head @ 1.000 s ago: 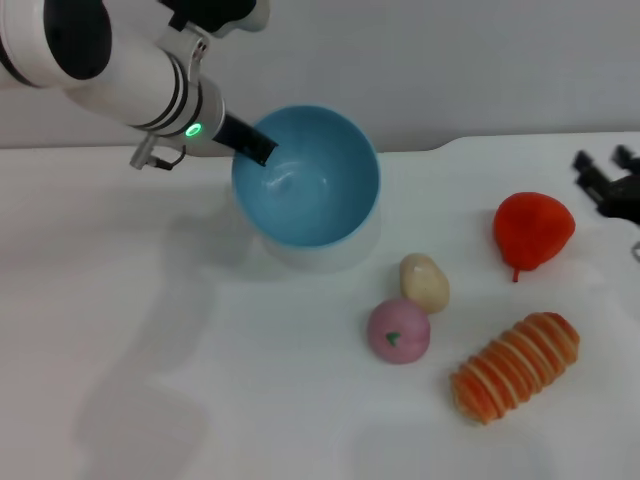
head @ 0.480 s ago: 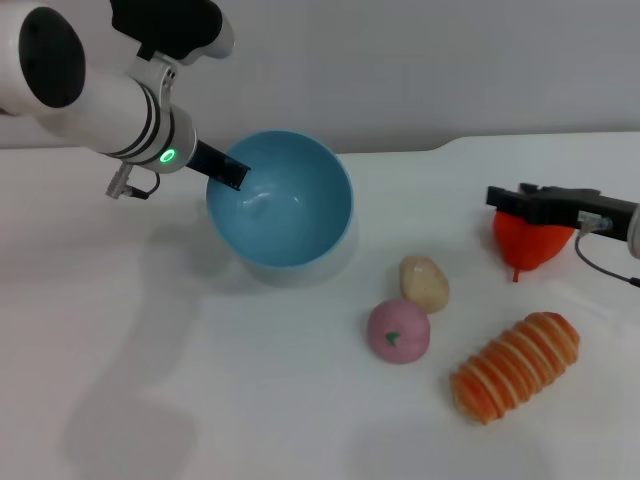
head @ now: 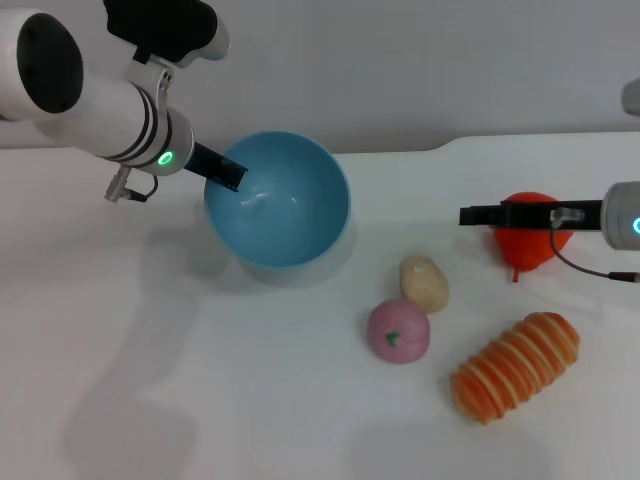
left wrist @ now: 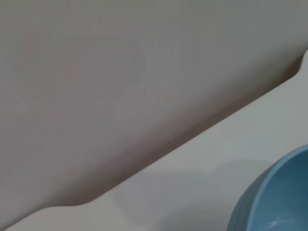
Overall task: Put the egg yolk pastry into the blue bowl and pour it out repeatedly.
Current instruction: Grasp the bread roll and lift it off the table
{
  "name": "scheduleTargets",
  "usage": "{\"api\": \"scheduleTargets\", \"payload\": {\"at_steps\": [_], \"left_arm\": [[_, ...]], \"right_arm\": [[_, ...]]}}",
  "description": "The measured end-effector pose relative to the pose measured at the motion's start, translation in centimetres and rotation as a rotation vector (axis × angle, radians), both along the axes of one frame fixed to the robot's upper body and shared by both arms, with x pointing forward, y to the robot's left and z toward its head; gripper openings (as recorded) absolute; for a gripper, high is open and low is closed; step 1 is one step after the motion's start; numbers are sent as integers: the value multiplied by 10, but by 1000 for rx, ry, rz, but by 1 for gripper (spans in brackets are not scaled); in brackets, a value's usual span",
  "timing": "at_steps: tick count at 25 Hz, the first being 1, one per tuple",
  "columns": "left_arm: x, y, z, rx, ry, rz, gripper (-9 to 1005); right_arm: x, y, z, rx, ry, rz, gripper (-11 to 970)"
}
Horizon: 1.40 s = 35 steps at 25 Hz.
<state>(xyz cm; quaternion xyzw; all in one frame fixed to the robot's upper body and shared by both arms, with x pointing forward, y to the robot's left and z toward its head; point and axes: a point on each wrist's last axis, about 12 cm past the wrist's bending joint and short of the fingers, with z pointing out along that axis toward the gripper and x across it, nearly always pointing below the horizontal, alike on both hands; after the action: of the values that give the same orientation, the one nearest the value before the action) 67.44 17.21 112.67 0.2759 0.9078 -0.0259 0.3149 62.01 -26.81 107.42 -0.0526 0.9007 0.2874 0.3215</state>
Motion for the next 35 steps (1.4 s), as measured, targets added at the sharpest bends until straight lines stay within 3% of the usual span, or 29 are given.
{"api": "scheduleTargets", "payload": {"at_steps": [11,35], "left_arm": [[-1,0,-2,5,4,-3,0],[-4,1,-7,11,7,-6,0]], "right_arm": [[0,30,-14,11,54,23,464],[-11,44,-31,28,124,20,453]]}}
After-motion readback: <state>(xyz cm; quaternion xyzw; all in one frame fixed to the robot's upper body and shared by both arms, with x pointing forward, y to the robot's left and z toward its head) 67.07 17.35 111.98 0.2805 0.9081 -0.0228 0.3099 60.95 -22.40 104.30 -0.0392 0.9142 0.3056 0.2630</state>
